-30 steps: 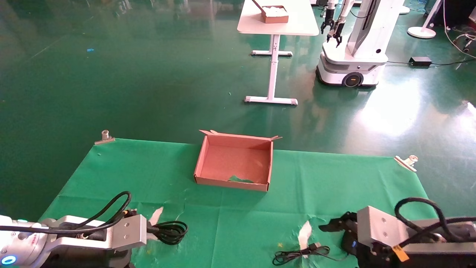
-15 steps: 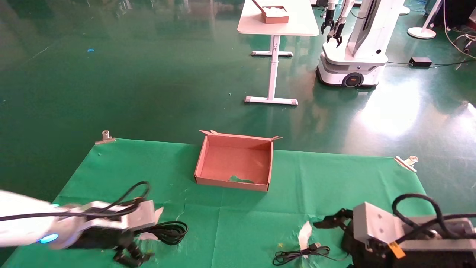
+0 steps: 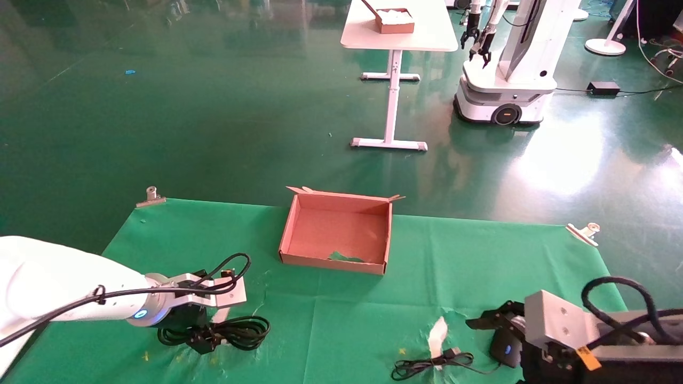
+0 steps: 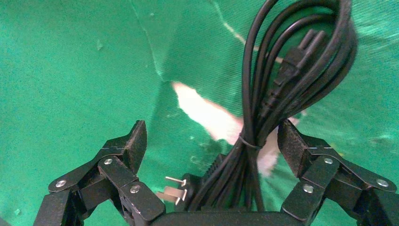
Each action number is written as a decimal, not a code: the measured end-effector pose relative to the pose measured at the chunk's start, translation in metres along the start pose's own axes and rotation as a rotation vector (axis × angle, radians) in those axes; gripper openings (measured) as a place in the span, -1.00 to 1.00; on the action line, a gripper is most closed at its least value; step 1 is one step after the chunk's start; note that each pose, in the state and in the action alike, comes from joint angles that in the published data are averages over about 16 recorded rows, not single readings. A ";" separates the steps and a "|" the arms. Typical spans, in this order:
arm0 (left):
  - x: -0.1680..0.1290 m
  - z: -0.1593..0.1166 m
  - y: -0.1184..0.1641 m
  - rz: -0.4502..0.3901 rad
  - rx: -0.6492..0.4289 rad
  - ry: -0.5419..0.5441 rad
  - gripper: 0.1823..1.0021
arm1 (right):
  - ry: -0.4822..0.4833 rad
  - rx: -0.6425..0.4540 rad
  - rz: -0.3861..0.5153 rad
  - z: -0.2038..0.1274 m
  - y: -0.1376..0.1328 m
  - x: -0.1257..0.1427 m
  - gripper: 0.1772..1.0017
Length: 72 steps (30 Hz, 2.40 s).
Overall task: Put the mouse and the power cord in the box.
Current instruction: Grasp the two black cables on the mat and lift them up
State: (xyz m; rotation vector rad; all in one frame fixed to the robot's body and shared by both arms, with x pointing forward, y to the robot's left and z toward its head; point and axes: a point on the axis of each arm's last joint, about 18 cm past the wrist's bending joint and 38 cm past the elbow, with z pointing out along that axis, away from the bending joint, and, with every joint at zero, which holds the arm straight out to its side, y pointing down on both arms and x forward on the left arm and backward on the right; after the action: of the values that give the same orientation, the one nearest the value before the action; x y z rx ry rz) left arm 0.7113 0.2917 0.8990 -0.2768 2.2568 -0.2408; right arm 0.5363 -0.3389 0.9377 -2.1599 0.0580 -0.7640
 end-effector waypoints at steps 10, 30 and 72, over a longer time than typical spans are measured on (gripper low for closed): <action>-0.004 0.009 0.001 0.001 -0.026 -0.001 1.00 | -0.015 -0.184 -0.150 0.034 0.010 0.011 1.00; -0.006 0.011 0.001 0.001 -0.026 0.003 1.00 | -0.077 -0.518 -0.425 0.162 -0.004 0.052 1.00; -0.006 0.011 0.001 0.000 -0.023 0.004 0.01 | -0.096 -0.561 -0.415 0.177 0.004 0.055 0.07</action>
State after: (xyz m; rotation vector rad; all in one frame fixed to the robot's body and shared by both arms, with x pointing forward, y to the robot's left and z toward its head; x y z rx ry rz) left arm 0.7238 0.2935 0.8963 -0.2889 2.2648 -0.2153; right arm 0.6778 -0.2348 0.8778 -2.7885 -0.2638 -0.9576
